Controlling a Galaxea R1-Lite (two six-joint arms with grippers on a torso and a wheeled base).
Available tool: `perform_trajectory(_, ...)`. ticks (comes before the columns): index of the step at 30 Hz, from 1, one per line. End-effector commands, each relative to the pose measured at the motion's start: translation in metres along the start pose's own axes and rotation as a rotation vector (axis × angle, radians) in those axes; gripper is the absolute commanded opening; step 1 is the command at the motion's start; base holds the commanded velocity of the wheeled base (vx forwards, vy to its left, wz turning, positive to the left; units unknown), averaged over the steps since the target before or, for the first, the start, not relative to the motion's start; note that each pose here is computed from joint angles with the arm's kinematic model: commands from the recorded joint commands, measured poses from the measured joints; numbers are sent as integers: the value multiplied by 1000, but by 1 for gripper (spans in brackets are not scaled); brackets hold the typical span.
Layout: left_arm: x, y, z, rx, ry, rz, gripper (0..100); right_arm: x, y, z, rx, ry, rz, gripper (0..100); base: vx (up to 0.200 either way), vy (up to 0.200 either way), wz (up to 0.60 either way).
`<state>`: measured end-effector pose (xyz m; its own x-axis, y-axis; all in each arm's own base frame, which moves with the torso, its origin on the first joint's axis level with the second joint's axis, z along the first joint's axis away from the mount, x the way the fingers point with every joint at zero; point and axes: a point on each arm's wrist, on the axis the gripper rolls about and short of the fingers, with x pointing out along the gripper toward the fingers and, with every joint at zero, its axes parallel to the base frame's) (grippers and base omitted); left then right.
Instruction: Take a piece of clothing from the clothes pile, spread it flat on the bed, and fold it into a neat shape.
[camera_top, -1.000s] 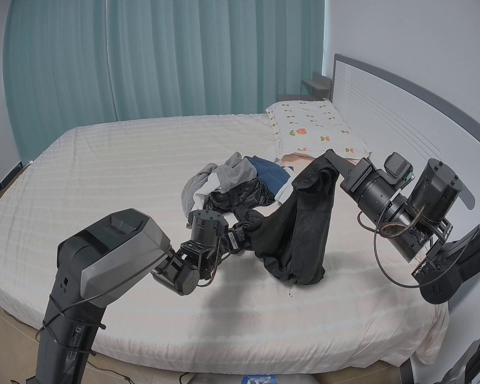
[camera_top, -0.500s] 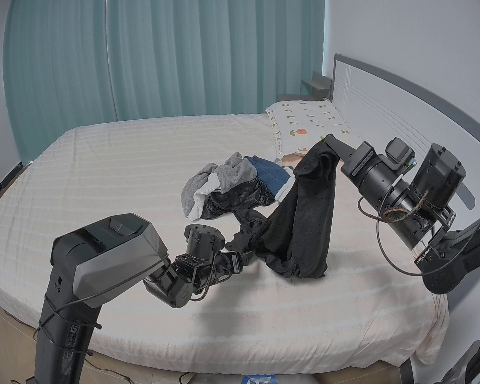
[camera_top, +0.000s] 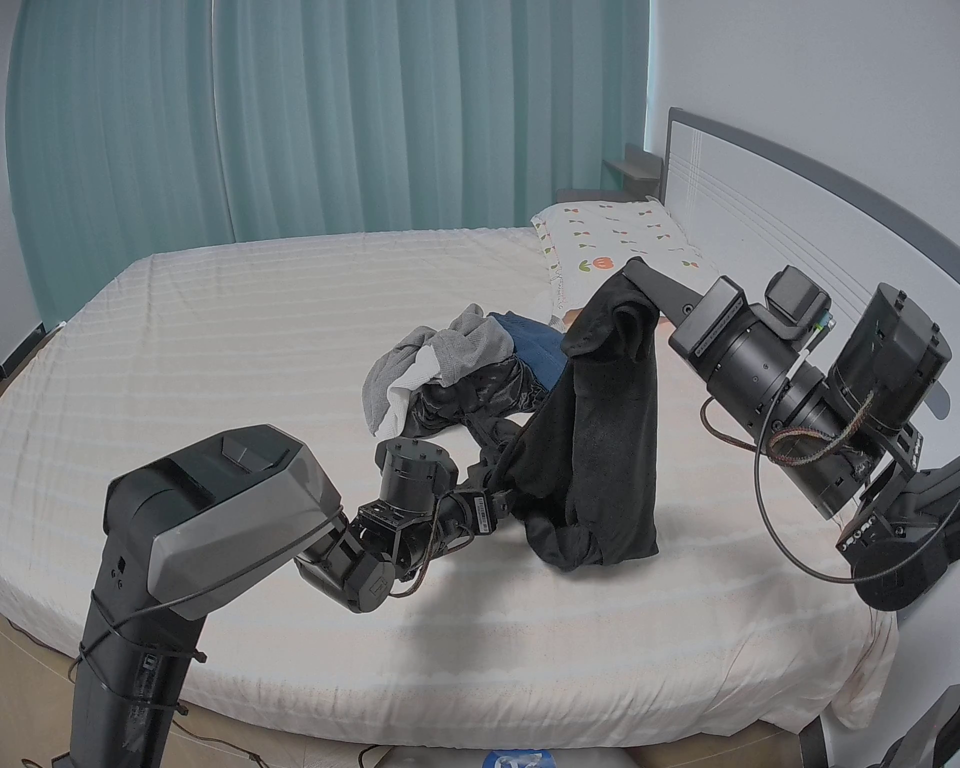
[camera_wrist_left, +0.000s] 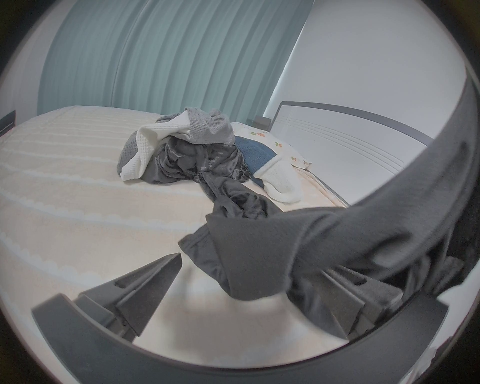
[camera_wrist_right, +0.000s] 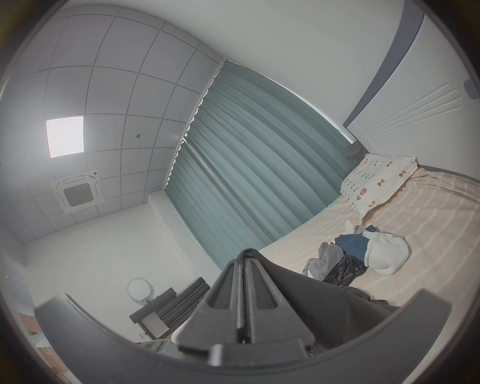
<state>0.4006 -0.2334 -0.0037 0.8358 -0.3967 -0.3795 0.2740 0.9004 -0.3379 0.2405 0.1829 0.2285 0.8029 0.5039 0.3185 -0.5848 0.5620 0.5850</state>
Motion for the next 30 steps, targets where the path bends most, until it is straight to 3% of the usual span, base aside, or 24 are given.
perform_trajectory(1,29,6,-10,-22,-45,47,100,-3,3,4,4,-12,9,0,0,0,0)
perform_trajectory(2,29,7,-10,-22,-47,51,100,-3,2,5,3,-14,7,0,0,0,0)
perform_trajectory(3,31,9,-10,-24,-49,60,0,-2,-3,6,0,-19,-5,0,0,0,0)
perform_trajectory(7,31,14,-6,-43,-58,66,0,-1,-14,11,-7,-33,-34,0,0,0,0)
perform_trajectory(10,28,14,1,-137,-73,64,0,-1,-21,12,-12,-36,-58,0,0,0,0)
perform_trajectory(11,22,10,14,-212,-100,52,0,-3,-26,10,-17,-27,-76,0,0,0,0)
perform_trajectory(14,4,13,35,-300,-111,55,0,-5,-36,10,-23,-17,-105,0,0,0,0)
perform_trajectory(18,-16,13,49,-332,-120,46,0,-7,-48,3,-29,18,-137,0,0,0,0)
perform_trajectory(20,-46,13,60,-388,-112,52,0,-10,-62,-8,-33,62,-184,0,0,0,0)
perform_trajectory(24,-68,15,63,-434,-91,47,0,-8,-79,-22,-32,104,-234,0,0,0,0)
perform_trajectory(30,-91,10,65,-486,-115,81,0,-8,-95,-45,50,164,-294,0,0,0,0)
